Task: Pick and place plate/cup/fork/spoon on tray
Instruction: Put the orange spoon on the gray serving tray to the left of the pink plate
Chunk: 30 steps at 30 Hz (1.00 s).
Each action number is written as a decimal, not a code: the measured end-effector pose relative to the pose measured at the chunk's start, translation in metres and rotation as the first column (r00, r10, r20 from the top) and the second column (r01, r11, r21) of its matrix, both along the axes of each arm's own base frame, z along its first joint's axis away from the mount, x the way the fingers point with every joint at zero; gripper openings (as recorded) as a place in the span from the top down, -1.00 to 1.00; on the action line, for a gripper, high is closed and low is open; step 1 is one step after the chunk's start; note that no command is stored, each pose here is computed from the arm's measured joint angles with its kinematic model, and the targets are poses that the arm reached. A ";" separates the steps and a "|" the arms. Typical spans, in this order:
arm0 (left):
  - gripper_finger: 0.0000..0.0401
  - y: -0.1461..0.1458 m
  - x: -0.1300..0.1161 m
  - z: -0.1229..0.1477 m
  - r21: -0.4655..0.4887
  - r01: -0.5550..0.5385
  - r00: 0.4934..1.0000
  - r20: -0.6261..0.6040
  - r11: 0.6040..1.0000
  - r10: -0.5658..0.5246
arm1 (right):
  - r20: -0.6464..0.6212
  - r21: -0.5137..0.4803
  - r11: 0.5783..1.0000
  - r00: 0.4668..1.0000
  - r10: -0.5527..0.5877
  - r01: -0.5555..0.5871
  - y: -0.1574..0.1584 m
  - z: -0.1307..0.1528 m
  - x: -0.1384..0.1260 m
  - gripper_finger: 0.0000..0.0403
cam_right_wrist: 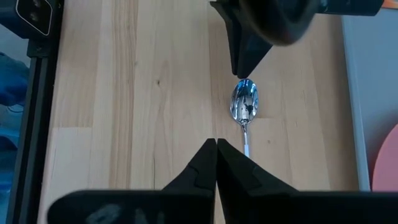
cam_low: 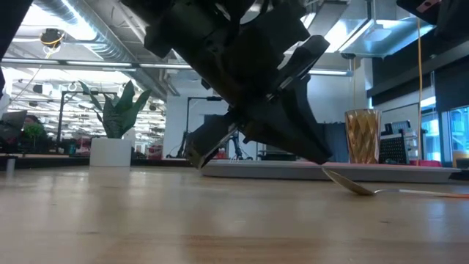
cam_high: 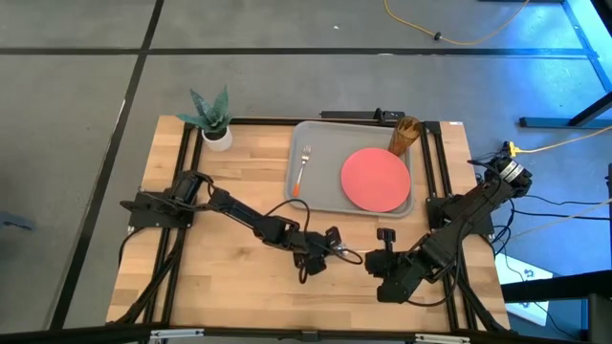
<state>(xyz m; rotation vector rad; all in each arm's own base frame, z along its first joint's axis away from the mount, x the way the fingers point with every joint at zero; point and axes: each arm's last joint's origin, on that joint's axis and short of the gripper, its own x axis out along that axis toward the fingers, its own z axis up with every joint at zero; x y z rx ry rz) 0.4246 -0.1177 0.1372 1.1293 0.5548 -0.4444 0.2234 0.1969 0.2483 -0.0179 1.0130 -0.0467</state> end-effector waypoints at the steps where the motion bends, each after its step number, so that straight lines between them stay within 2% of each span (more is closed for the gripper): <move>1: 0.86 0.000 0.000 0.000 -0.006 -0.003 1.000 -0.002 1.000 0.003 | 0.000 0.000 1.000 1.000 0.000 0.000 0.000 0.000 0.000 0.95; 9: 0.86 0.002 0.002 -0.006 -0.028 0.006 1.000 -0.010 1.000 -0.006 | 0.000 0.000 1.000 1.000 0.000 0.000 0.000 0.000 0.000 0.95; 15: 0.86 0.003 0.003 -0.019 0.041 0.008 1.000 -0.028 0.999 -0.007 | -0.001 0.000 1.000 1.000 0.000 0.000 0.000 0.000 0.000 0.95; 25: 0.86 0.001 0.005 -0.015 0.028 0.003 1.000 0.011 1.000 -0.003 | -0.002 0.000 1.000 1.000 -0.001 0.001 0.000 0.000 0.000 0.95; 30: 0.86 -0.007 0.002 -0.011 0.013 -0.080 0.996 0.032 0.997 0.079 | -0.001 0.013 1.000 1.000 -0.021 0.021 0.000 0.000 0.000 0.95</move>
